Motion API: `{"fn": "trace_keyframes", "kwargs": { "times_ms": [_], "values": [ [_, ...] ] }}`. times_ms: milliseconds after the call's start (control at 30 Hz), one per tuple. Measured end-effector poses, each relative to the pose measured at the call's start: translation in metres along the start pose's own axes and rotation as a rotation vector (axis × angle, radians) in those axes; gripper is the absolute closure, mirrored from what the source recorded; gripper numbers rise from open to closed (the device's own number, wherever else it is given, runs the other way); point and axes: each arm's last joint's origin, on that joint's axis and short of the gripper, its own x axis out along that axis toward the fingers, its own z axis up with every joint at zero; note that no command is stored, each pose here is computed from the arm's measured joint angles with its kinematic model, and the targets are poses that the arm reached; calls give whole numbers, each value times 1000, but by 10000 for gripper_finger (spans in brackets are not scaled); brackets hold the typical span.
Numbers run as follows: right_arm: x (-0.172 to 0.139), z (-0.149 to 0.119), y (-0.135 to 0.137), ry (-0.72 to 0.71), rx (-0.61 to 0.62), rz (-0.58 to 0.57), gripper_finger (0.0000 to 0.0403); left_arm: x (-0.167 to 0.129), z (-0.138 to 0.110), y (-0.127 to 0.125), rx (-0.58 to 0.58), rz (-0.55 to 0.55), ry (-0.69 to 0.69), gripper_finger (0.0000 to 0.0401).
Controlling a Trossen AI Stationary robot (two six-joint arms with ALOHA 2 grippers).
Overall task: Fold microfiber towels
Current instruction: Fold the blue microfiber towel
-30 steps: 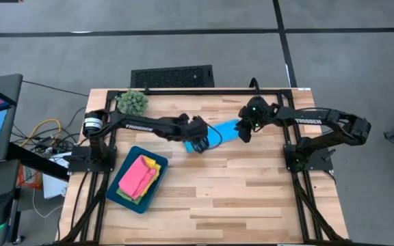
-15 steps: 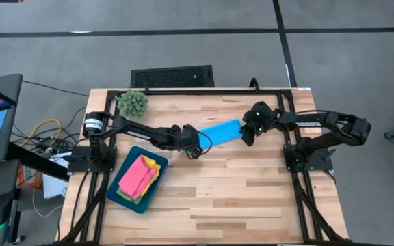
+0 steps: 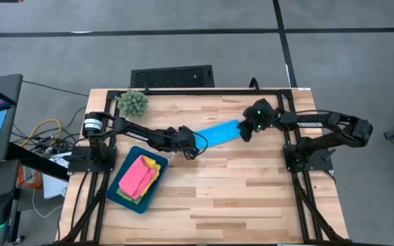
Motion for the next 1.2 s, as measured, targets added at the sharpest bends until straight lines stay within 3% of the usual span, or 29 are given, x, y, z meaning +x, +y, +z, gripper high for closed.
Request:
{"fn": "trace_keyframes", "kwargs": {
  "times_ms": [200,300,600,800,967,1200],
  "values": [
    [0,23,0,-207,-6,-57,287,0,0,0,4,-1,-1,393],
    [11,18,-5,-185,-10,-117,287,0,0,0,8,-1,-1,393],
    [51,-4,-18,-78,2,-131,287,0,0,0,8,10,-9,393],
    [49,6,-22,-126,56,-124,287,0,0,0,7,-1,1,393],
    [25,23,-8,-264,41,-54,287,0,0,-1,7,-12,5,394],
    [21,-18,26,-251,-42,-18,287,0,0,-1,6,-15,6,395]
  ]
}}
